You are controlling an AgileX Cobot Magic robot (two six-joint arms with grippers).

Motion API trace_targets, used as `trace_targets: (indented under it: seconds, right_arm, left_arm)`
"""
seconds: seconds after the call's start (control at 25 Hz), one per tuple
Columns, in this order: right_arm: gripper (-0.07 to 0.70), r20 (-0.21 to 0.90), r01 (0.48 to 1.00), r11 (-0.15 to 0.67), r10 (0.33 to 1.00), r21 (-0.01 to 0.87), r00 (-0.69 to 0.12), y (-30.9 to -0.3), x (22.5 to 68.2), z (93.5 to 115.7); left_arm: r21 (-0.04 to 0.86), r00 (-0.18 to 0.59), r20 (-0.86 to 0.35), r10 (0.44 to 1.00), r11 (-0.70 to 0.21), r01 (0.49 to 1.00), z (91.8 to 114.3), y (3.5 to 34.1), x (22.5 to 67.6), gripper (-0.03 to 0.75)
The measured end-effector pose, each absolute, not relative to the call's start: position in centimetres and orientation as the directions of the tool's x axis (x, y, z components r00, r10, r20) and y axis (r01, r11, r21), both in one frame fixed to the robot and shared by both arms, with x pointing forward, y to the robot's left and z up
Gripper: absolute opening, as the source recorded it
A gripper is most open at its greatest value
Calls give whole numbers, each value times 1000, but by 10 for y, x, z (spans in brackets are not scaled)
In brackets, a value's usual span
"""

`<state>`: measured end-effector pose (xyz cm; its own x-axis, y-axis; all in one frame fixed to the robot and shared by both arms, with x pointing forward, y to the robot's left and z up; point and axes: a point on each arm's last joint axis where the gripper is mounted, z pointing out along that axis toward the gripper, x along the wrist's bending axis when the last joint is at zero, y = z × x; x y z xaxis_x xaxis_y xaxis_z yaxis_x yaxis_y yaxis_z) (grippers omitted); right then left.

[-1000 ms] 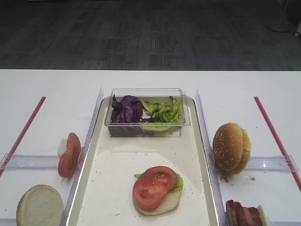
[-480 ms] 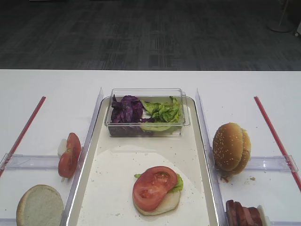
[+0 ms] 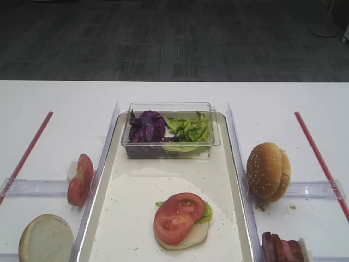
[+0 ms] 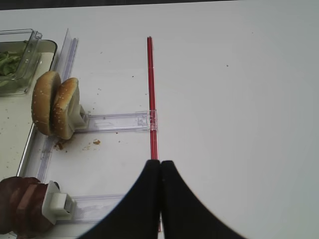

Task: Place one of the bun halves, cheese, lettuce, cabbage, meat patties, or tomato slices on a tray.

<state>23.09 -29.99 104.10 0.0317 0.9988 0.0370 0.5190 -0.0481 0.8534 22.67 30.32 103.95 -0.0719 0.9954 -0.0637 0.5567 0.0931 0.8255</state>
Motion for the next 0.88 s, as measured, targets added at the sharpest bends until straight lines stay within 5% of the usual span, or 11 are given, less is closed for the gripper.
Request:
trace_targets:
  seconds: [0.88]
  right_arm:
    - [36,37,519,-48,999,853,32,-300,231,1041]
  left_arm:
    - [826,-70,-61,996,90,557,1040,303,227,632]
